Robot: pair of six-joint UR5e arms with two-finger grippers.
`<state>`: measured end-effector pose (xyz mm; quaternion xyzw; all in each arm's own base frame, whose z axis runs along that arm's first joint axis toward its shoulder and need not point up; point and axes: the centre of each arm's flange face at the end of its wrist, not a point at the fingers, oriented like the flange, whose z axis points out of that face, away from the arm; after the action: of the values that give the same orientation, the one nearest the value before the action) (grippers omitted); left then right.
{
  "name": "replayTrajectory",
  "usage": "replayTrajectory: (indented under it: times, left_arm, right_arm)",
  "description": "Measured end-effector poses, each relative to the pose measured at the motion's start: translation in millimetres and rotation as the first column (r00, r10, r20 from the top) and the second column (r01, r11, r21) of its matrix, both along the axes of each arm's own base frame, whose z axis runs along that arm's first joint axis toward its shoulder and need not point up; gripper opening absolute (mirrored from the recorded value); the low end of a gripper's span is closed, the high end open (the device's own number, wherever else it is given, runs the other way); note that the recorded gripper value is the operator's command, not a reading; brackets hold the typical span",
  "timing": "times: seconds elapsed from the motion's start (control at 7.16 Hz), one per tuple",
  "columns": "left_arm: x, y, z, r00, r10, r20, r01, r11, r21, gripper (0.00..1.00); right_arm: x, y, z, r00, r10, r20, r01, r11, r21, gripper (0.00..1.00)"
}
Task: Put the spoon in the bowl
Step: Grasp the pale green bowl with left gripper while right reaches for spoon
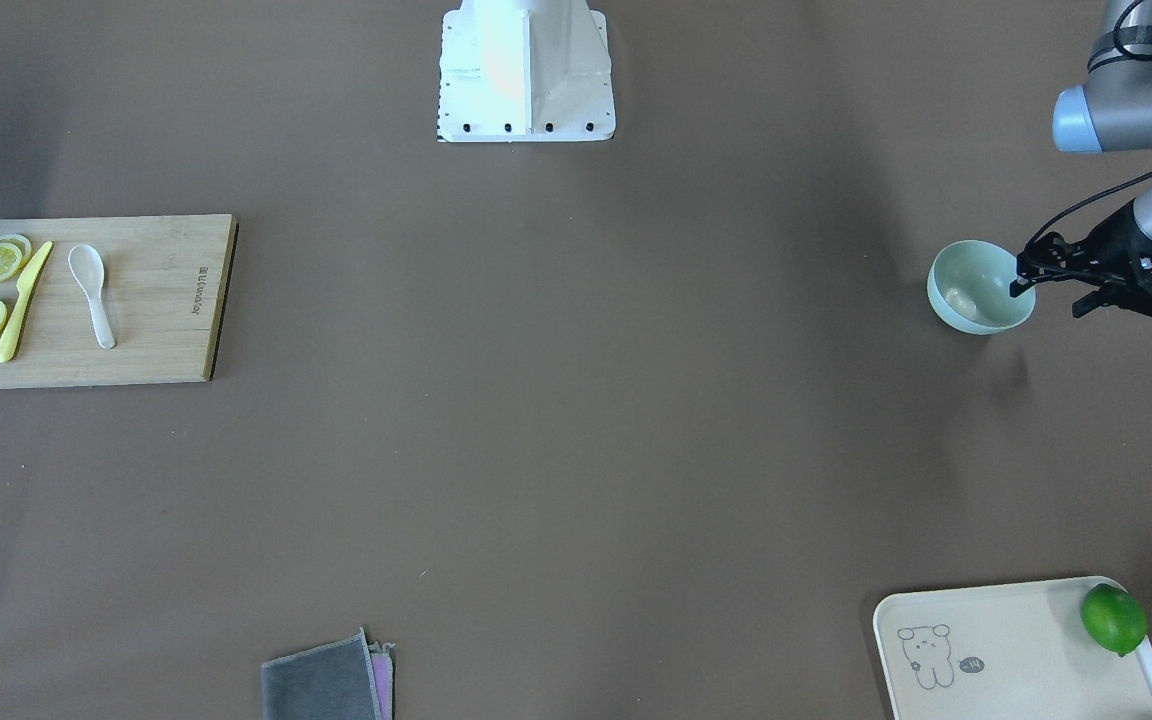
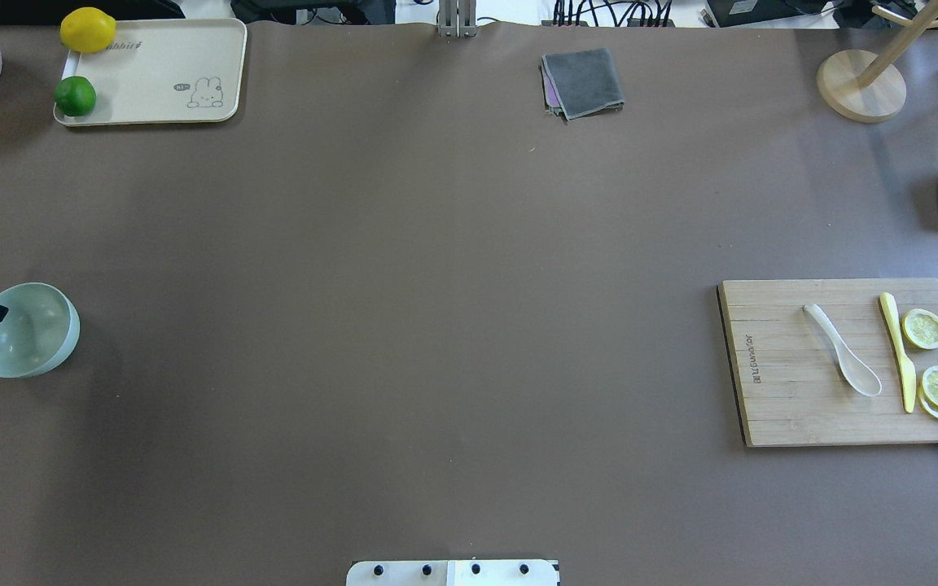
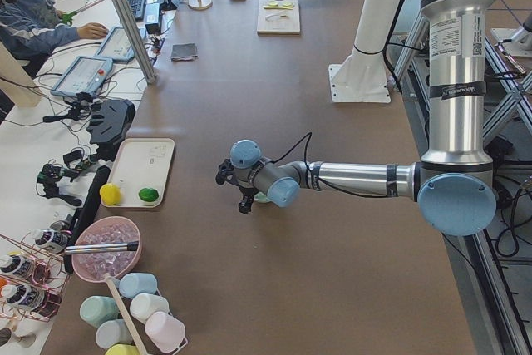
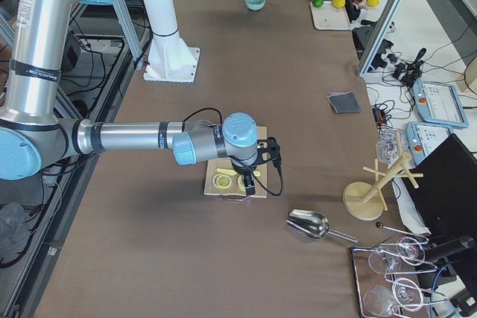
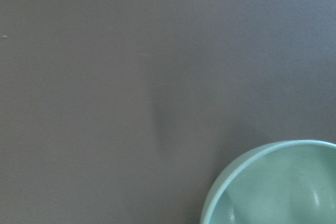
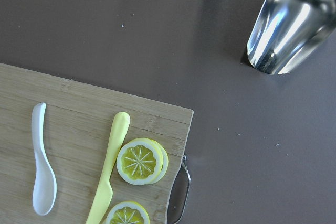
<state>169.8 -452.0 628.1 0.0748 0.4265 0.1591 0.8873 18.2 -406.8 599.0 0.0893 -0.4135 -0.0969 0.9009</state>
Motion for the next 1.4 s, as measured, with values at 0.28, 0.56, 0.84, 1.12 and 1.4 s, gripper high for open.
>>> replayTrajectory:
  times: [0.28, 0.56, 0.84, 1.12, 1.4]
  left_arm:
    - [10.3, 4.4, -2.2, 1.0, 0.023, -0.007, -0.023, 1.0, 0.015, 0.0]
    - [12.6, 2.8, -5.7, 1.0, 0.022, -0.01, -0.022, 1.0, 0.019, 0.0]
    - [17.3, -3.8, -28.4, 0.999, -0.019, -0.031, 0.019, 1.0, 0.002, 0.0]
    - [46.4, -21.3, -89.5, 0.99, -0.109, -0.091, 0.102, 0.992, -0.072, 0.0]
    - [116.2, -37.1, -170.6, 0.972, -0.172, -0.161, 0.145, 0.975, -0.169, 0.0]
  right_arm:
    - [-1.9, 0.0, 0.7, 1.0, -0.004, -0.001, 0.004, 1.0, -0.002, 1.0]
    - [-2.4, 0.0, 1.0, 1.0, -0.006, -0.001, 0.006, 1.0, -0.003, 1.0]
    - [-5.5, -3.3, -3.1, 1.0, 0.008, 0.002, -0.008, 1.0, -0.018, 1.0]
    - [-38.6, -18.1, -27.0, 0.997, 0.07, 0.027, -0.068, 0.994, -0.09, 1.0]
    - [-104.5, -30.5, -59.5, 0.991, 0.117, 0.059, -0.107, 0.983, -0.146, 1.0]
